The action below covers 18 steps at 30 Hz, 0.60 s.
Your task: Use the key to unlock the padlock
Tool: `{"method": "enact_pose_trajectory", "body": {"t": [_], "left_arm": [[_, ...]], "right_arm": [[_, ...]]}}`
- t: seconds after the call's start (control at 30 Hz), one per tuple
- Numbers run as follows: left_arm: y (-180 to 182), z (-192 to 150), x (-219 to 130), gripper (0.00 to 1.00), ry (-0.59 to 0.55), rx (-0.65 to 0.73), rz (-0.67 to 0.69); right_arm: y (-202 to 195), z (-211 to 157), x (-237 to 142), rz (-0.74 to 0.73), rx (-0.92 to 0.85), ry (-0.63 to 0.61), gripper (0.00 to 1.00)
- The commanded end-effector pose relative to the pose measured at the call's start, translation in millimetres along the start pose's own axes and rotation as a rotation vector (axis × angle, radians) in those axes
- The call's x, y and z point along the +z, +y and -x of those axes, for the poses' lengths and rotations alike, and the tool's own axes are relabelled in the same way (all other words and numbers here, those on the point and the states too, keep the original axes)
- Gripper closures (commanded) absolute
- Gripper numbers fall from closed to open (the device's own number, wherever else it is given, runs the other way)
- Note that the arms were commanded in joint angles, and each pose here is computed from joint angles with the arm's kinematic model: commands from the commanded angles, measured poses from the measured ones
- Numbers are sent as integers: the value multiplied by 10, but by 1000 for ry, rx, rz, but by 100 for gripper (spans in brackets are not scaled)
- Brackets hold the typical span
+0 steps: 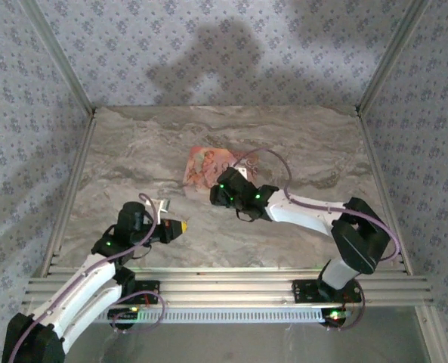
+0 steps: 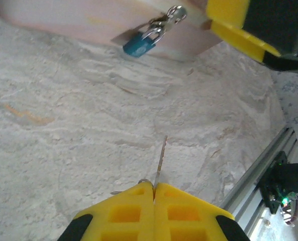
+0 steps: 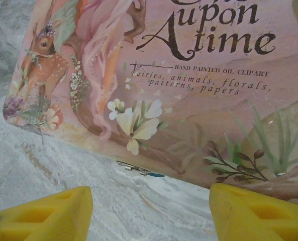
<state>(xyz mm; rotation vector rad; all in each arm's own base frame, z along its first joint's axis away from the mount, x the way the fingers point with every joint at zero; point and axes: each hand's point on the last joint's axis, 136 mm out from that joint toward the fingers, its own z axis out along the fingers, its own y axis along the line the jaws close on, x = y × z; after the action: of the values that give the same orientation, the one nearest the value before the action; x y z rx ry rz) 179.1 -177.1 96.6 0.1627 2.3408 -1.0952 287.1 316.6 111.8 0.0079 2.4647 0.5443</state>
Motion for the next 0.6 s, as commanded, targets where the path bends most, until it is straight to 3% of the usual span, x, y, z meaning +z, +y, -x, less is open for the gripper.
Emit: {"method": "enact_pose_trajectory", "body": {"t": [0.0, 0.3, 0.57], "left_arm": [[155, -30, 48, 100, -10, -17, 53], [222, -93, 156, 100, 41, -24, 58], [157, -51, 143, 100, 54, 16, 48]], "right_arm": [[-241, -259, 158, -158, -5, 28, 36], [-182, -384, 383, -263, 1, -30, 39], [-178, -355, 319, -344, -6, -127, 40]]}}
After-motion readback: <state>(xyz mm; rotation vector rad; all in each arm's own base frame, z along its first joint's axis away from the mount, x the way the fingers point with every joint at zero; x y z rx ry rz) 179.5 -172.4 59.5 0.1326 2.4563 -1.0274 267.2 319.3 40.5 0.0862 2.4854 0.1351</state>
